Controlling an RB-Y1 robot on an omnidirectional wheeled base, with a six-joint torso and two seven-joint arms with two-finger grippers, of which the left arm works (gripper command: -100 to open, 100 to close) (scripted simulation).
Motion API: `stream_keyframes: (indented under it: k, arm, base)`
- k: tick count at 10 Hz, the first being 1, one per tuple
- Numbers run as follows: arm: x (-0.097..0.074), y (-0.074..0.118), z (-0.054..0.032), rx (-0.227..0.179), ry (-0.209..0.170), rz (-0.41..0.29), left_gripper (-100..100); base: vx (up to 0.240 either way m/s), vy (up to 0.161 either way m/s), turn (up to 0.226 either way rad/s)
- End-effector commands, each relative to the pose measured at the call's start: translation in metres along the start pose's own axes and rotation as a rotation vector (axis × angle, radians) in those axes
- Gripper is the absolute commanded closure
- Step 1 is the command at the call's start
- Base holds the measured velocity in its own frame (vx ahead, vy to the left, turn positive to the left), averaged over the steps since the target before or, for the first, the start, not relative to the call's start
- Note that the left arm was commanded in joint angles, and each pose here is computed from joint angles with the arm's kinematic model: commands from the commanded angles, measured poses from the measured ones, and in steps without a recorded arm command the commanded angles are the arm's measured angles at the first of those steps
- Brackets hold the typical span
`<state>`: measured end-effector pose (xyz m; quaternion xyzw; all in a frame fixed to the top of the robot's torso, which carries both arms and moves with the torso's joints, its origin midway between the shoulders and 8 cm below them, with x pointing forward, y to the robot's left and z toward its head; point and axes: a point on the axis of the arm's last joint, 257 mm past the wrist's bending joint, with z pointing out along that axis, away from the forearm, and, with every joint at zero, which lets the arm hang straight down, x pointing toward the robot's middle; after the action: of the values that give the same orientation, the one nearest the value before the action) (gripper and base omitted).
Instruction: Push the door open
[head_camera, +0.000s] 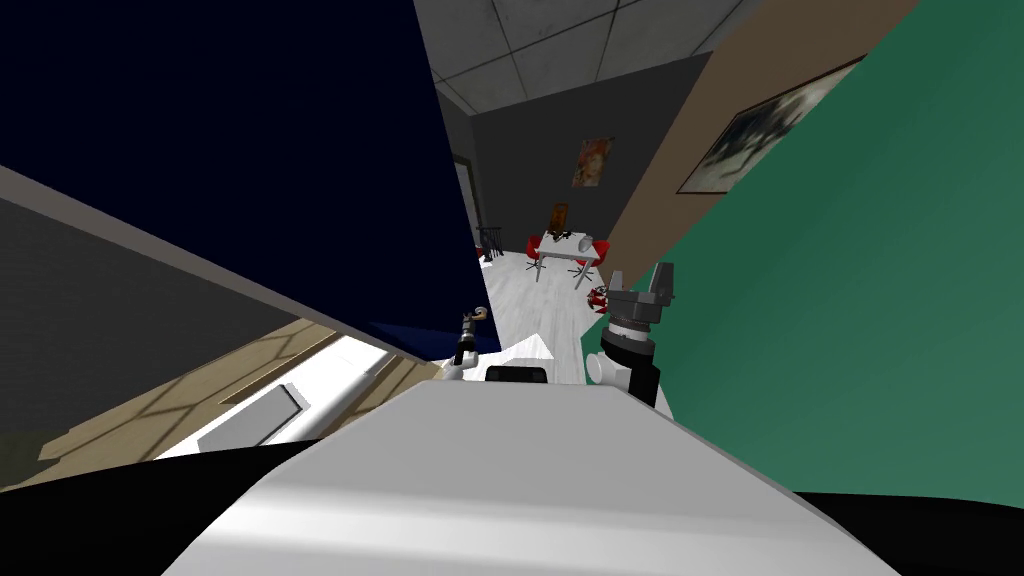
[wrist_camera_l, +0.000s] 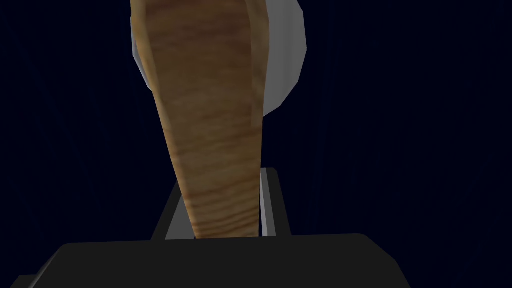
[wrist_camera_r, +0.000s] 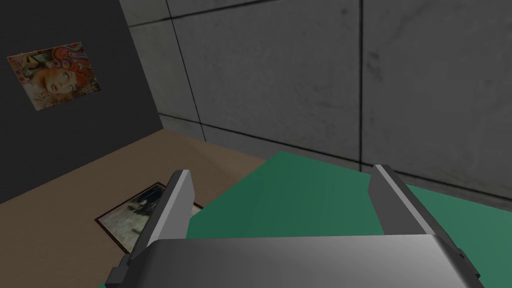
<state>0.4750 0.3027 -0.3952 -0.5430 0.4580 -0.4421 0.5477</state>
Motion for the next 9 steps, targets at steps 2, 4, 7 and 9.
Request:
stream_keyframes:
  k: [2,4,7,9]
  arm:
    - [0.002,-0.004,0.0023,0.010,-0.015,-0.018,100]
    - [-0.009,-0.001,0.0009,0.002,-0.031,-0.012,100]
    - [-0.030,-0.003,0.0028,0.009,-0.070,-0.005,100]
    - [-0.043,-0.004,0.0029,0.010,-0.099,-0.004,100]
  base:
    - [0.155,-0.076,0.048]
    - [0.123,-0.016,0.034]
    - [0.142,-0.051,0.045]
    - [0.175,-0.030,0.037]
